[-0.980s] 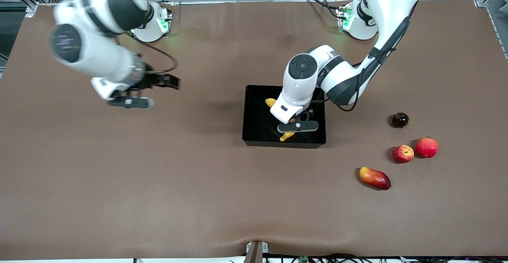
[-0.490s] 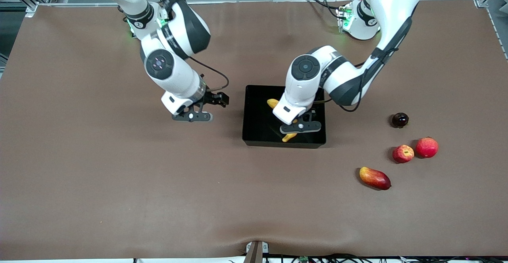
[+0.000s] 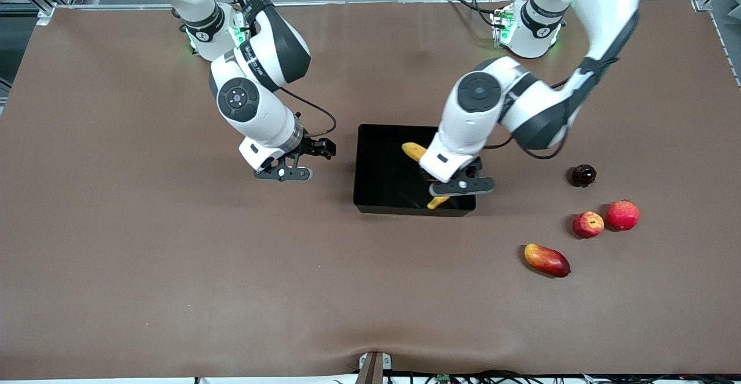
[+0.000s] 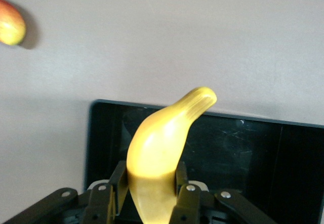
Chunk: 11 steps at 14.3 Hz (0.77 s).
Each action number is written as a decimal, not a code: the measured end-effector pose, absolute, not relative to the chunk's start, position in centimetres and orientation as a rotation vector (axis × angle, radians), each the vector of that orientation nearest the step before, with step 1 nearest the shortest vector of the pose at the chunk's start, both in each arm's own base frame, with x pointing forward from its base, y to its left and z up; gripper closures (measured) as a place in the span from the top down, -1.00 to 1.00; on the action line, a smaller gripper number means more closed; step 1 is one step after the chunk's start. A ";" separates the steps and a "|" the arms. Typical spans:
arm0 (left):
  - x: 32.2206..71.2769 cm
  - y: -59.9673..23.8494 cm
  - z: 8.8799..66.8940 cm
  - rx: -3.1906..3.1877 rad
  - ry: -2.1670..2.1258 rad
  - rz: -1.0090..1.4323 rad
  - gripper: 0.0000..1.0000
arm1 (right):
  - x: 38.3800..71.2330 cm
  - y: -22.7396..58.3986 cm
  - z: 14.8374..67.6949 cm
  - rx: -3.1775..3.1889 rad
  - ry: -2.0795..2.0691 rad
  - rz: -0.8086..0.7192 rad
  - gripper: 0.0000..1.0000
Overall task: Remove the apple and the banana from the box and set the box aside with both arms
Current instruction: 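Lift the banana with the left gripper while the right gripper grips the box rim, then lower the banana by the fruits while the right gripper drags the box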
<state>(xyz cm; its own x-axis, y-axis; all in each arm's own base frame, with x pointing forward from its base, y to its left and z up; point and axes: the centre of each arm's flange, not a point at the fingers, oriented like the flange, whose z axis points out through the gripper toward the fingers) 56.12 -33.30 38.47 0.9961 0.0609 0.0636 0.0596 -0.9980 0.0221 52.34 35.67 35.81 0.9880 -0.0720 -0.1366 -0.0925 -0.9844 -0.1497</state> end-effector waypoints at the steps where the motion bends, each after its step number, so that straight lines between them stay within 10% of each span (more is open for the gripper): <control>1: 56.8 -31.6 39.3 3.115 0.087 0.094 -0.17 | 52.3 36.1 35.2 -2.976 0.120 0.188 1.00; 5: 60.2 -21.6 40.2 3.153 -0.046 0.018 -0.17 | 51.2 40.6 30.8 -2.973 0.115 0.129 0.96; 11: 63.2 -6.2 37.0 3.191 -0.257 -0.108 -0.17 | 49.9 48.0 26.6 -3.015 0.116 0.112 0.08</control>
